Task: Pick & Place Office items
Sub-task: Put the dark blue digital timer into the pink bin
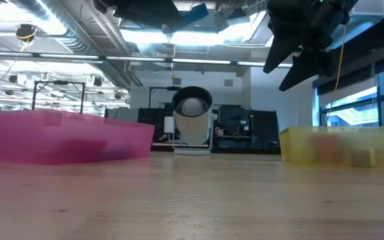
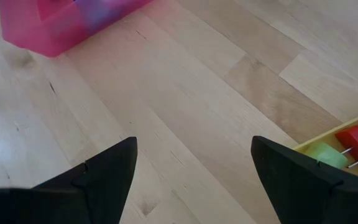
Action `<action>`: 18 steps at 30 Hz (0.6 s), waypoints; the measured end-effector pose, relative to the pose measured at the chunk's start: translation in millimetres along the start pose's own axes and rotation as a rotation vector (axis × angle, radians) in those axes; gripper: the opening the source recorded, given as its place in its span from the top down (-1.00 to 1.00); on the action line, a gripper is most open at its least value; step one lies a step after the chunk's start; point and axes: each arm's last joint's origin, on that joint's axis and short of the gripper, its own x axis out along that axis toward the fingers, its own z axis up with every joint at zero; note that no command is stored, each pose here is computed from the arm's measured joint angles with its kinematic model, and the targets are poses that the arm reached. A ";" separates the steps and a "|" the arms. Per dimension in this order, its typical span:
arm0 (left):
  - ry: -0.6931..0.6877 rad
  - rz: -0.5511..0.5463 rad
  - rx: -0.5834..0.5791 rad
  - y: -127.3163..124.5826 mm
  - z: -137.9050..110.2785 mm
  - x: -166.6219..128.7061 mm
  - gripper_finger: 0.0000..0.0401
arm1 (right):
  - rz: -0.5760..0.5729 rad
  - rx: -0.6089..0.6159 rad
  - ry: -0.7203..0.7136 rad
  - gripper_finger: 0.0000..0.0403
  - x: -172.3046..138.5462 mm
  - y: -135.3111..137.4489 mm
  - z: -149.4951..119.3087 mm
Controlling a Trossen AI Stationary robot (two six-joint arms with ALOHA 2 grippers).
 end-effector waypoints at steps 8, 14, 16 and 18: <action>0.000 0.000 -0.012 0.1 0.1 0.0 0.20 | 0.000 0.000 0.000 -0.58 0.0 0.0 0.0; 0.000 0.001 -0.009 0.2 -0.1 -0.2 0.20 | 0.000 0.000 0.000 -0.58 0.0 0.0 0.0; 0.003 0.007 0.004 0.8 -1.0 -0.2 0.20 | 0.000 0.000 0.000 -0.58 0.0 0.0 0.0; 0.014 0.012 0.032 2.1 -2.7 -0.2 0.20 | 0.000 0.000 0.000 -0.58 0.0 0.0 0.0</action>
